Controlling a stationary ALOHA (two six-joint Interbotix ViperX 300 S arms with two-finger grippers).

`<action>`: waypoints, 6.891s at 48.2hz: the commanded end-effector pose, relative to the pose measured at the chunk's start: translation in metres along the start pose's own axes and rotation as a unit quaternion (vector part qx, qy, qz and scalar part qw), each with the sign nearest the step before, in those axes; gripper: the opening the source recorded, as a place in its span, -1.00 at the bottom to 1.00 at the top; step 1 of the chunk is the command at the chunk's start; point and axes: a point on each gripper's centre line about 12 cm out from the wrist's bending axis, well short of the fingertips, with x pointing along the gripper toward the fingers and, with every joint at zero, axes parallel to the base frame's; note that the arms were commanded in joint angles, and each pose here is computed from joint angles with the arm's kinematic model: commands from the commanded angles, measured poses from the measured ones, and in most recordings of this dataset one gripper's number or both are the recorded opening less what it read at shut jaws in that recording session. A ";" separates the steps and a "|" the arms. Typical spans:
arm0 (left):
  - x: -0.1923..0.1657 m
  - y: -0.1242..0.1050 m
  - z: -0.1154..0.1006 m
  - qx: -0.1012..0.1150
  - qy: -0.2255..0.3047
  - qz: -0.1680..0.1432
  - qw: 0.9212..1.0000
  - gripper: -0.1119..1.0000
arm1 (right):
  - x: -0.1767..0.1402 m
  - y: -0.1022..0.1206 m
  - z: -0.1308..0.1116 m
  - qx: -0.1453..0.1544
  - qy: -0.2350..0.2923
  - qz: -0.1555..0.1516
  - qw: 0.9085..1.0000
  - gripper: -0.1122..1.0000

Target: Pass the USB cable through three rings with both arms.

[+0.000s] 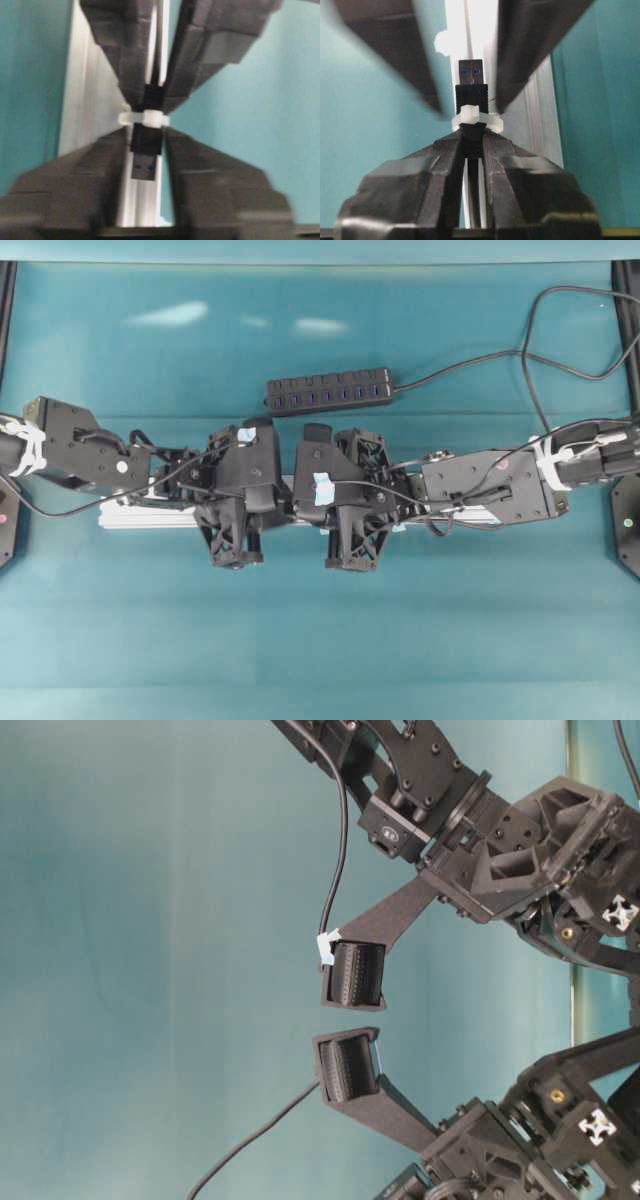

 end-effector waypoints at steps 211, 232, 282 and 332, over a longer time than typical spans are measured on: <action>-0.090 0.004 0.018 -0.031 -0.008 0.006 0.999 -0.40 | -0.008 0.002 0.069 0.001 -0.079 0.002 0.997 -0.91; -0.117 -0.003 0.013 -0.044 -0.058 -0.007 0.997 0.58 | -0.007 0.002 0.069 -0.005 -0.065 -0.005 0.998 -0.91; -0.213 0.005 -0.020 -0.067 -0.099 0.000 0.993 0.74 | -0.005 -0.020 0.073 -0.087 0.069 -0.077 0.991 -0.91; -0.215 0.005 -0.019 -0.066 -0.108 -0.001 0.992 0.74 | 0.036 -0.032 0.058 -0.083 0.089 -0.074 0.990 -0.91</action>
